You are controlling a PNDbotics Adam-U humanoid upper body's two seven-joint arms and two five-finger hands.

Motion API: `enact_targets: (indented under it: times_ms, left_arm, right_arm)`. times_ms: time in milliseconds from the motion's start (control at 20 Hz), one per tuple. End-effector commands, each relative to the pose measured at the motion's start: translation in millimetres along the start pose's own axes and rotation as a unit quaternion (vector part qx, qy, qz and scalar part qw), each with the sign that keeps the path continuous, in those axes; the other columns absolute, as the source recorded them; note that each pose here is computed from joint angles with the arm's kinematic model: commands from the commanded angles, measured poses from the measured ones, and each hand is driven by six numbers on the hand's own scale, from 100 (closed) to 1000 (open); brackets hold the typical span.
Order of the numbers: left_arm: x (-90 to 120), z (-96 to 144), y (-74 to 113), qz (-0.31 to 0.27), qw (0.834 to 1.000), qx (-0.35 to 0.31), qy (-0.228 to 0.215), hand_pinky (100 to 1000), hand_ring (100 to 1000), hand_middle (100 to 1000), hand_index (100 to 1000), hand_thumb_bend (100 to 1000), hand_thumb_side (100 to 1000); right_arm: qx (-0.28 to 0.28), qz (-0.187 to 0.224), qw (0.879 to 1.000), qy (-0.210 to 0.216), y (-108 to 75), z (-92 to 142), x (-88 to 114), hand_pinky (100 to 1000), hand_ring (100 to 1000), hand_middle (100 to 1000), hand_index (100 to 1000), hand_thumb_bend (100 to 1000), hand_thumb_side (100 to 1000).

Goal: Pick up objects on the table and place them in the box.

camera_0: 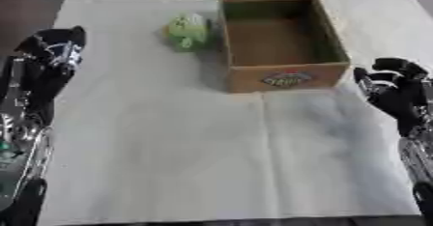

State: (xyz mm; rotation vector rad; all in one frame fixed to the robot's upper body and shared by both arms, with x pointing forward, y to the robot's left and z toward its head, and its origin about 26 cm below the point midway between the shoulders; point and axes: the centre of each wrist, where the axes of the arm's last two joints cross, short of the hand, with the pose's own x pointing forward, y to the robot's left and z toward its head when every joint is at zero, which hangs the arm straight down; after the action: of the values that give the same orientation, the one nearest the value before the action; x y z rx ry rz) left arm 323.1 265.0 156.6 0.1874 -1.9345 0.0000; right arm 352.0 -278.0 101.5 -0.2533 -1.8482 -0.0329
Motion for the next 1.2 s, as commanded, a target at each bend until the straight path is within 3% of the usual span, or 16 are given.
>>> enact_targets:
  times_ms: [50, 700, 1000, 1200]
  left_arm:
    - [10, -3, 4.0, -0.010, 1.000, -0.001, -0.019, 697, 672, 605, 659, 427, 381]
    - [18, -12, 5.5, -0.038, 0.999, -0.006, -0.034, 696, 678, 610, 666, 453, 366]
    - [41, -39, 13.0, -0.156, 0.985, -0.026, -0.075, 703, 707, 653, 712, 497, 310]
    - [61, -68, 18.8, -0.295, 0.948, -0.066, -0.098, 727, 734, 703, 761, 555, 284]
  right_arm:
    - [-0.002, 0.001, 1.000, -0.015, -4.2, -3, 8, 581, 625, 606, 647, 387, 100]
    - [-0.001, 0.001, 1.000, -0.015, -3.9, -3, 8, 581, 625, 606, 647, 387, 100]
    - [0.002, 0.002, 1.000, -0.013, -3.3, -2, 7, 581, 625, 606, 647, 387, 100]
    - [0.006, 0.003, 1.000, -0.011, -2.5, -1, 6, 581, 625, 606, 647, 387, 100]
